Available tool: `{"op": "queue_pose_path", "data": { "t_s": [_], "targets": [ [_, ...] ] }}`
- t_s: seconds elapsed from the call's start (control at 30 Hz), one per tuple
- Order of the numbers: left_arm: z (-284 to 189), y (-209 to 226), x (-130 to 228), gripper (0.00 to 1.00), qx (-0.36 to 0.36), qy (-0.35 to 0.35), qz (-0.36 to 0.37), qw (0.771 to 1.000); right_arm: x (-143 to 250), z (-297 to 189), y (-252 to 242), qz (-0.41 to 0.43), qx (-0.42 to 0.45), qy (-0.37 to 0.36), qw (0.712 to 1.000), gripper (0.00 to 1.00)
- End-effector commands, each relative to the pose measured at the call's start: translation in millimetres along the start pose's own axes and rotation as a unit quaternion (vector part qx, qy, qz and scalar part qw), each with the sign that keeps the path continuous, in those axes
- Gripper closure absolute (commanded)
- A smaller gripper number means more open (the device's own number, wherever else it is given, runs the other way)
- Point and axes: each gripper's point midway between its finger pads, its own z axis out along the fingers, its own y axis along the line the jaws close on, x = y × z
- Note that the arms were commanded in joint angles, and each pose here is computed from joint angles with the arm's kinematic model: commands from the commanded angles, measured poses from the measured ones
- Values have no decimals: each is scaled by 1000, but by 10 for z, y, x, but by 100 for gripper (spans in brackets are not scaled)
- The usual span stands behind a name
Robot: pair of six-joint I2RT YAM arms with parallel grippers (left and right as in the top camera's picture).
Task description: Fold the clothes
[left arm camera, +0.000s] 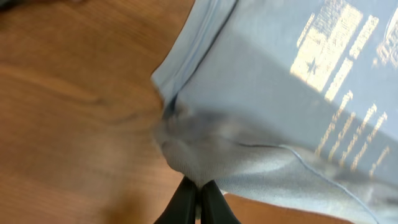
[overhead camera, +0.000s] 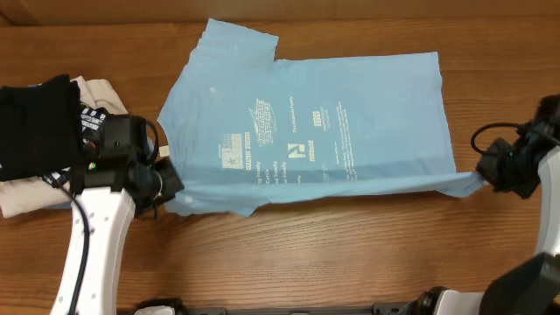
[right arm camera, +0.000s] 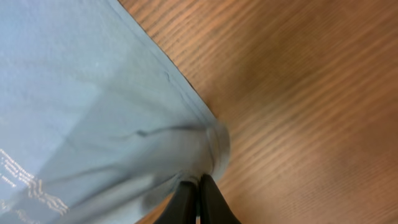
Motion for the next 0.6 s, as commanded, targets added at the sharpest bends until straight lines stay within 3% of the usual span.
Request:
{"op": "queue_pose_path", "data": {
  "t_s": [0.0,0.33,0.57],
  "targets": [
    [234,3,-95,96,-12,14,-9,1000,-103,136,79,-22,0,-4,1000,96],
    [641,-195,-377,96,17,6,-6,1000,-432,209,410,-76,-40,-66,994,96],
    [744,-271,-566,96,29,-23,-5,999,-554,432,477,-83,-40,-65,994,96]
  ]
}}
